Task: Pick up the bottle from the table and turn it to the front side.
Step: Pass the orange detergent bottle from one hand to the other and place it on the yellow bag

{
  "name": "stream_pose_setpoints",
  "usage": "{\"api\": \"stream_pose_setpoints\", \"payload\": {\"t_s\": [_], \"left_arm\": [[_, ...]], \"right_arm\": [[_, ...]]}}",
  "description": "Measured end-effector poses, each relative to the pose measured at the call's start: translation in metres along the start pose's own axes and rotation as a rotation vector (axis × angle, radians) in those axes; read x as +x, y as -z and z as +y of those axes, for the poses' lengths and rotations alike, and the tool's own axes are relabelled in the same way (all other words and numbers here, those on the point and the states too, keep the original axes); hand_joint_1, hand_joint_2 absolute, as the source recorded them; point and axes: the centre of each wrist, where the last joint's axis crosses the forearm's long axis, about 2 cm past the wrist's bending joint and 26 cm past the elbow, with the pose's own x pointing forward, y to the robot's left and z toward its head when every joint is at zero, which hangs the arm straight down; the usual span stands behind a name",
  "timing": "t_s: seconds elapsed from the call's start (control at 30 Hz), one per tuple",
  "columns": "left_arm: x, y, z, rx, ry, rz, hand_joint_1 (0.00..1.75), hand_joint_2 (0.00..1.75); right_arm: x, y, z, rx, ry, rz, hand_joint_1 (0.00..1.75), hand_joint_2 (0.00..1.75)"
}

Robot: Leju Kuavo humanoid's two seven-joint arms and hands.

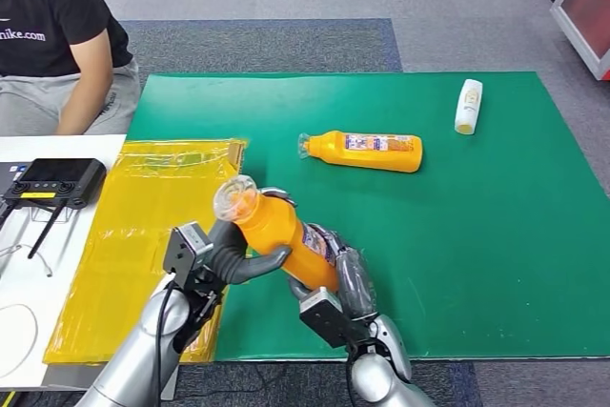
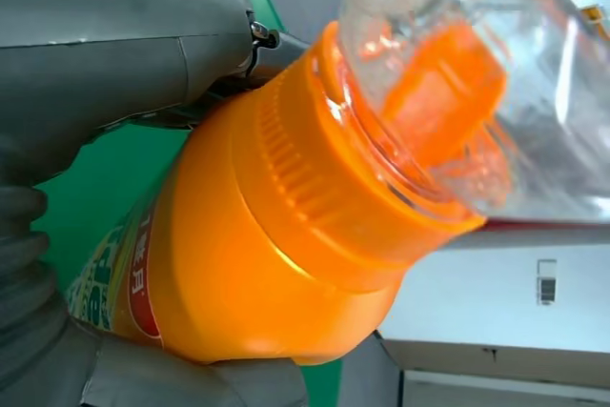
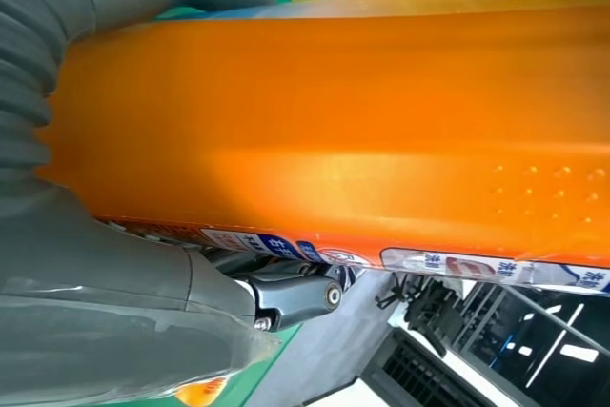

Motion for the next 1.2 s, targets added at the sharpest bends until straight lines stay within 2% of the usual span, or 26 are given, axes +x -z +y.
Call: {"api": "stream_pose_setpoints", "payload": {"t_s": [0.13,0.2,0.23,0.3,0.37,0.43,0.47,0.5,0.63,1.07,1.2], "left_arm": [[-0.001,-0.004,0.002,0.009,0.023,-0.003,1.75,1.75],[-0.001,-0.005,0.002,0.013,0.024,-0.005,1.75,1.75],[-0.001,-0.006,0.002,0.016,0.023,-0.006,1.75,1.75],[-0.001,-0.007,0.002,0.022,0.018,-0.009,1.75,1.75],[-0.001,-0.008,0.002,0.029,0.009,-0.01,1.75,1.75],[-0.002,-0.01,0.002,0.04,-0.001,-0.01,1.75,1.75],[-0.002,-0.011,0.003,0.048,-0.004,-0.009,1.75,1.75],[-0.003,-0.012,0.004,0.059,-0.005,-0.007,1.75,1.75],[-0.004,-0.018,0.012,0.108,0.002,0.003,1.75,1.75],[0.002,-0.022,0.026,0.19,0.046,-0.027,1.75,1.75],[0.005,-0.021,0.031,0.197,0.116,-0.028,1.75,1.75]], "right_arm": [[0.0,0.0,0.001,0.001,-0.006,0.002,1.58,1.75],[0.0,0.0,0.001,0.002,-0.009,0.002,1.5,1.75],[0.0,0.0,0.001,0.003,-0.01,0.002,1.37,1.75],[0.0,0.0,0.002,0.004,-0.01,0.003,0.92,1.75],[0.001,0.0,0.003,0.005,-0.01,0.005,0.37,1.75],[0.001,0.0,0.004,0.005,-0.011,0.005,0.12,1.75],[0.002,0.0,0.004,0.001,-0.011,0.004,0.05,1.75],[0.002,0.0,0.004,-0.004,-0.01,0.001,0.03,1.75],[0.004,0.001,0.005,-0.03,-0.007,0.001,0.0,0.0],[0.009,0.002,0.008,-0.061,0.002,0.01,0.0,0.0],[0.01,0.002,0.008,-0.061,0.003,0.01,0.0,0.0]]}}
